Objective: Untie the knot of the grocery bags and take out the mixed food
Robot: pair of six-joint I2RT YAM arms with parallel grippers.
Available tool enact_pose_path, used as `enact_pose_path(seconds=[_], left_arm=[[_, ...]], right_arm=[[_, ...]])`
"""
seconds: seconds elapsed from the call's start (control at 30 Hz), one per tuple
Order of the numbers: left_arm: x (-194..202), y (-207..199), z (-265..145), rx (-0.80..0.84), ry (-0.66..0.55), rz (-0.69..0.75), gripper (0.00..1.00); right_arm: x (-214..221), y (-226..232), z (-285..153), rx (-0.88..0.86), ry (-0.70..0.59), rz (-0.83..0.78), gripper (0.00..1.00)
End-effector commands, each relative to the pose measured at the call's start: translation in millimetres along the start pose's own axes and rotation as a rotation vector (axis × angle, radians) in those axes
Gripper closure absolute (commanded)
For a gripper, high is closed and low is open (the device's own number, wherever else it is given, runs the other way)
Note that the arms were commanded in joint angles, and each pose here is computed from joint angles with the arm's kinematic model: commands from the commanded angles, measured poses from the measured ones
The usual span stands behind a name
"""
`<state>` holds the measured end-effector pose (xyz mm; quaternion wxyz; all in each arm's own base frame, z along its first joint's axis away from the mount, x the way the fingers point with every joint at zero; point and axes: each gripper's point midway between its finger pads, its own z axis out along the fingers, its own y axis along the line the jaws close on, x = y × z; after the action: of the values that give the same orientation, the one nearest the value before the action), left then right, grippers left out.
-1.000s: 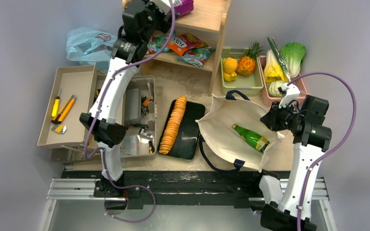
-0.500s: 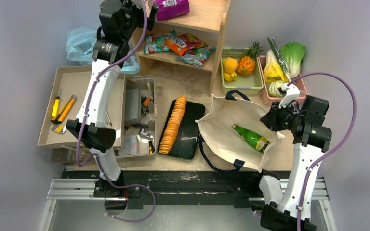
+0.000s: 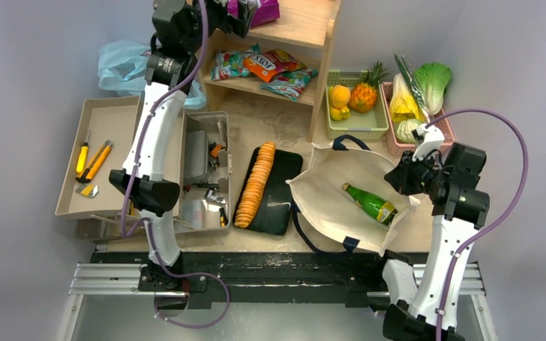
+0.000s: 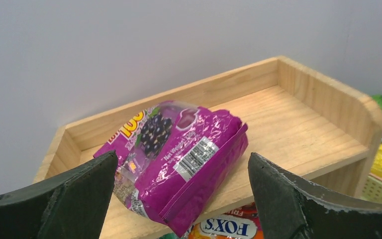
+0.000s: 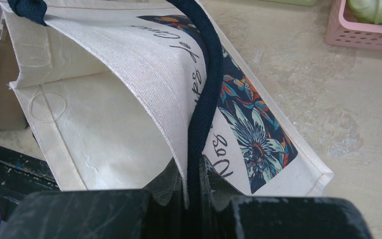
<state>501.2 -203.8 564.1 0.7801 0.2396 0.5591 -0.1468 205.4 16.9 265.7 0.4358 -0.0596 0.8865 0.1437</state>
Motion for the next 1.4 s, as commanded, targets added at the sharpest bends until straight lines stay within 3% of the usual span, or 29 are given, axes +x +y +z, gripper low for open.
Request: enact_pose_path(seconds=[0.0, 0.13, 0.33, 0.47, 0.53, 0.67, 0.77, 0.83, 0.93, 1.03, 1.13, 1.3, 1.37], left_arm=[[21.2, 12.4, 14.7, -0.075, 0.028, 0.057, 0.00], [31.3, 36.9, 17.1, -0.192, 0.054, 0.141, 0.00], [24.0, 107.1, -4.3, -0.518, 0.069, 0.240, 0.00], [18.4, 117.1, -14.8, -0.527, 0.062, 0.211, 0.00], [22.9, 102.0, -16.3, -0.433, 0.063, 0.148, 0.00], [-7.5, 14.4, -39.3, -0.009, -0.053, 0.082, 0.00], [-45.5, -81.1, -88.4, 0.419, -0.155, -0.006, 0.01], [-37.9, -147.5, -124.6, 0.687, -0.103, -0.039, 0.06], [-11.3, -228.3, -180.7, 0.961, -0.084, 0.075, 0.13], [27.3, -290.8, -221.1, 1.113, -0.071, 0.175, 0.26], [58.7, -343.7, -234.5, 1.192, -0.064, 0.284, 0.39], [119.4, -412.9, -205.8, 1.259, 0.052, 0.367, 0.57], [147.4, -435.0, -193.7, 1.254, 0.048, 0.433, 0.61]], right_arm=[[-17.8, 8.2, -9.0, -0.010, -0.077, -0.022, 1.00], [-17.3, 7.6, -8.0, -0.010, -0.074, -0.013, 1.00], [-18.3, 6.5, -8.3, -0.005, -0.072, -0.014, 1.00], [-18.4, 7.1, -8.9, -0.005, -0.073, -0.017, 1.00], [-18.3, 6.9, -8.8, -0.006, -0.072, -0.020, 1.00], [-20.5, 6.9, -9.9, -0.006, -0.075, -0.034, 1.00], [-23.6, 8.2, -11.7, -0.009, -0.083, -0.041, 1.00], [-23.5, 9.4, -12.0, -0.016, -0.082, -0.040, 1.00], [-20.0, 10.2, -11.2, -0.023, -0.070, -0.041, 1.00], [-19.4, 10.4, -11.5, -0.021, -0.072, -0.043, 1.00], [-21.5, 10.8, -12.6, -0.023, -0.070, -0.043, 1.00], [-21.4, 8.9, -12.4, -0.018, -0.062, -0.056, 1.00], [-22.9, 8.0, -13.3, -0.012, -0.064, -0.061, 1.00]])
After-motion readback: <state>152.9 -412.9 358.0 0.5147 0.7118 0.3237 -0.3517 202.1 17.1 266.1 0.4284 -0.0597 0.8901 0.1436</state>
